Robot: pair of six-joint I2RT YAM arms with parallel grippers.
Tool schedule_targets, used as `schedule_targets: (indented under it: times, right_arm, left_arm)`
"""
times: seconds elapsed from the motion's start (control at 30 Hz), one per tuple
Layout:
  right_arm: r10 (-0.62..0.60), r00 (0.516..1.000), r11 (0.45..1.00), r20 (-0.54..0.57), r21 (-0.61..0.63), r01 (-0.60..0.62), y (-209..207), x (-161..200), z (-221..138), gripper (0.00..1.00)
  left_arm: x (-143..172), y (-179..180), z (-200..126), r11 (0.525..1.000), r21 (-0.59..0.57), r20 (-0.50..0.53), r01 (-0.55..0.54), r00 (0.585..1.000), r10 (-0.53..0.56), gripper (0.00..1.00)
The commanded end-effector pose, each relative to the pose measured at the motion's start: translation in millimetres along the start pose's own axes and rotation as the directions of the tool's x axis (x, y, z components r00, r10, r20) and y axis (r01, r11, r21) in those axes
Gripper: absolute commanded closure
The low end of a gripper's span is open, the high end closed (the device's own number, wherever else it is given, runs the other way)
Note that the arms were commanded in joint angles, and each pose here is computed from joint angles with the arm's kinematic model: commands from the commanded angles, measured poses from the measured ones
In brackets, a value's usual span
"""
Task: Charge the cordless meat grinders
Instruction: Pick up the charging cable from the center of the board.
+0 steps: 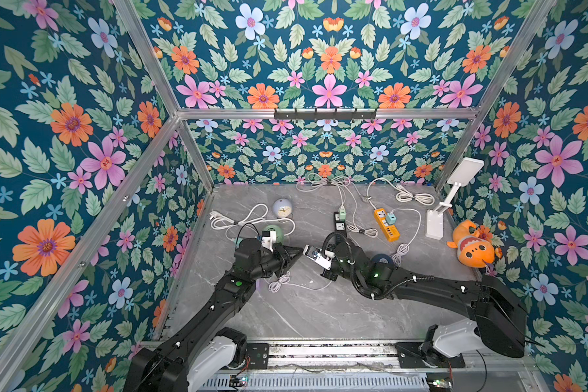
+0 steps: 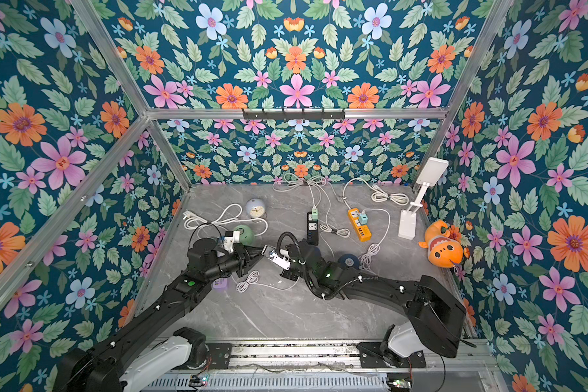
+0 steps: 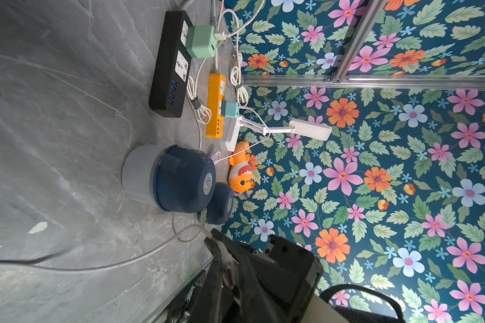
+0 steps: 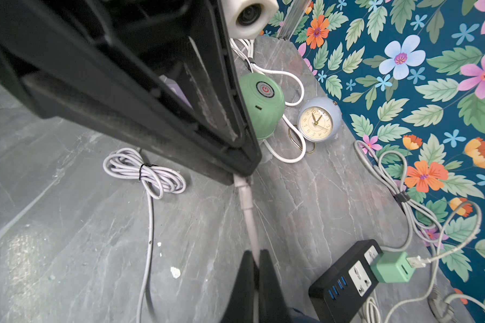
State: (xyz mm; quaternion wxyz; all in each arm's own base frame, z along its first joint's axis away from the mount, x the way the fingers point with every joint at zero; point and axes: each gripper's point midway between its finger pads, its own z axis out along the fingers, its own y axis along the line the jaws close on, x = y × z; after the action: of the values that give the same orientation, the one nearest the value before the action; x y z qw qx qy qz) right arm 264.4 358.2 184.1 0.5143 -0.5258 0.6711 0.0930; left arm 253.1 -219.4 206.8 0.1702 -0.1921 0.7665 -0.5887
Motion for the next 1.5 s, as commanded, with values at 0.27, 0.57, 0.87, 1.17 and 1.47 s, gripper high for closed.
schedule_targets:
  times: [0.27,0.57,0.87,1.17,1.47]
  right_arm:
    - [0.069,0.997,0.998,0.035,-0.006,-0.069,-7.2,-19.4,-15.3,0.77]
    - [0.414,0.905,0.895,-0.101,-0.135,-0.425,-14.2,-18.1,-62.4,0.01]
    - [0.654,0.738,0.732,-0.166,-0.105,-0.673,-19.0,-15.1,-78.9,0.01]
    - [0.632,0.752,0.752,-0.189,-0.084,-0.654,-24.0,-17.0,-70.2,0.09]
    - [0.541,0.781,0.773,-0.311,-0.181,-0.608,-2.5,-16.2,-43.9,0.40]
  left_arm:
    - [9.2,-0.3,2.7,0.992,-0.018,-0.076,-0.127,0.989,0.125,1.00]
    - [21.3,3.9,8.0,0.924,-0.023,-0.221,-0.381,0.904,0.367,1.00]
    - [21.3,-18.4,8.2,0.888,0.026,-0.239,-0.458,0.860,0.451,1.00]
    - [24.1,-26.2,6.0,0.883,0.043,-0.251,-0.466,0.851,0.461,1.00]
    - [30.8,-27.4,1.2,0.877,0.053,-0.278,-0.477,0.836,0.472,1.00]
